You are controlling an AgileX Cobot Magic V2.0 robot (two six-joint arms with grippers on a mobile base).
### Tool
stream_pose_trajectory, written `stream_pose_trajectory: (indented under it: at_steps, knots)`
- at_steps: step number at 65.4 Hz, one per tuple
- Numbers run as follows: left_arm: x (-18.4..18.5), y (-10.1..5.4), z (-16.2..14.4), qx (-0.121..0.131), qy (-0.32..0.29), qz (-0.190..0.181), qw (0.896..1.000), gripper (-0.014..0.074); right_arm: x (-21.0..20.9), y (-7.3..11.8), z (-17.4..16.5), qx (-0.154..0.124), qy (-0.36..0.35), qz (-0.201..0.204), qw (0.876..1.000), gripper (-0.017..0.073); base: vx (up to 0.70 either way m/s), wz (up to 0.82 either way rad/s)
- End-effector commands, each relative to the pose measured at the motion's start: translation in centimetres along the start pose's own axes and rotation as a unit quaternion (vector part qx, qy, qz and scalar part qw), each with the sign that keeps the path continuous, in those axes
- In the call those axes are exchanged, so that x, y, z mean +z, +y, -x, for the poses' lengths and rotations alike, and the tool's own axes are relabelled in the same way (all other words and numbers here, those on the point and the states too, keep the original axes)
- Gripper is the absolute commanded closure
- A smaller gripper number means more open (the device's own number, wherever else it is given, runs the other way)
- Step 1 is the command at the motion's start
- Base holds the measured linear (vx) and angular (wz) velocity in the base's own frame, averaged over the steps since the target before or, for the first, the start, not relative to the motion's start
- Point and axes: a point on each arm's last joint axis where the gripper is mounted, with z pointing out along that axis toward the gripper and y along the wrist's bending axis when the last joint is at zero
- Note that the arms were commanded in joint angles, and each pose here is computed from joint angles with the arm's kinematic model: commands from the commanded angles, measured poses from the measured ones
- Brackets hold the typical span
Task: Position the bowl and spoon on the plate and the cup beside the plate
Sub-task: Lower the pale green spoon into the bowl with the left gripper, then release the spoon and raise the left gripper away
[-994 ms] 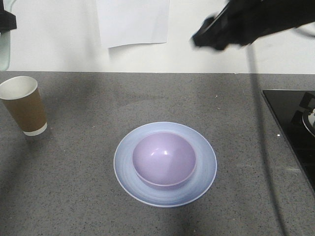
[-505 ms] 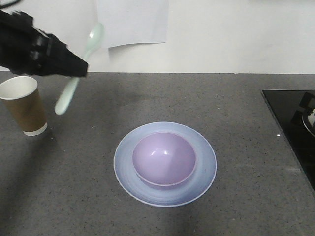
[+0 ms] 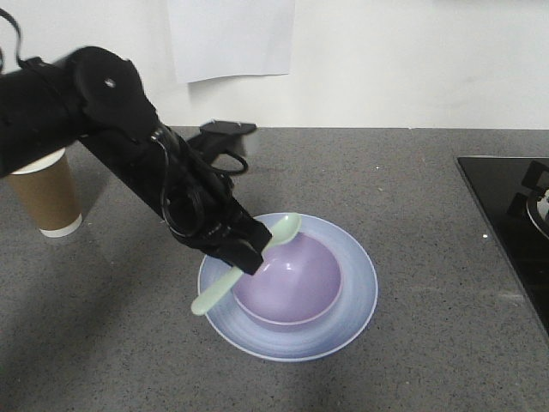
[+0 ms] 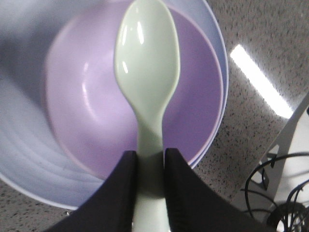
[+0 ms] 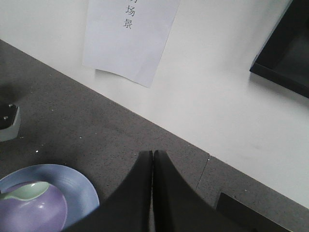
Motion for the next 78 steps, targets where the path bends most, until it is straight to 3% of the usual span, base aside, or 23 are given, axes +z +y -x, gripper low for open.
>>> stream_pose_trajectory:
  at_steps: [1,31,43,58,68,73,78]
  knots:
    - [-1.6,-1.7,0.3,0.012,-0.035,-0.01,0.999,0.0601,-0.9,-0.5,0.8,-0.001,-0.041,-0.025,0.999,0.0564,0.0,0.0]
    - [-1.0,-1.6,0.6,0.008,-0.035,-0.018,0.999,0.0558,-0.8,-0.5,0.8,-0.001,-0.04,-0.025,0.999,0.0564,0.0,0.0]
    - [-1.1,-1.6,0.6,0.008,-0.038,-0.018,0.999,0.0444,-0.8,-0.5,0.8,-0.001,-0.04,-0.025,0.999,0.0564,0.0,0.0]
    - [-2.4,-2.2,1.5,0.021,-0.064,-0.016,0.998,0.0223,-0.8,-0.5,0.8,0.0,-0.04,-0.024,0.999,0.0564,0.0,0.0]
    - [-4.0,-2.9,1.9,0.032,-0.071,-0.015,0.997,0.015,-0.8,-0.5,0.8,0.002,-0.04,-0.024,0.999,0.0564,0.0,0.0]
    - [-5.2,-3.1,2.2,0.032,-0.083,0.003,0.996,0.015,-0.8,-0.5,0.9,0.002,-0.041,-0.024,0.999,0.0564,0.0,0.0]
    - [-6.9,-3.1,2.4,0.04,-0.105,0.045,0.993,0.015,-0.8,-0.5,0.9,0.002,-0.041,-0.024,0.999,0.0564,0.0,0.0]
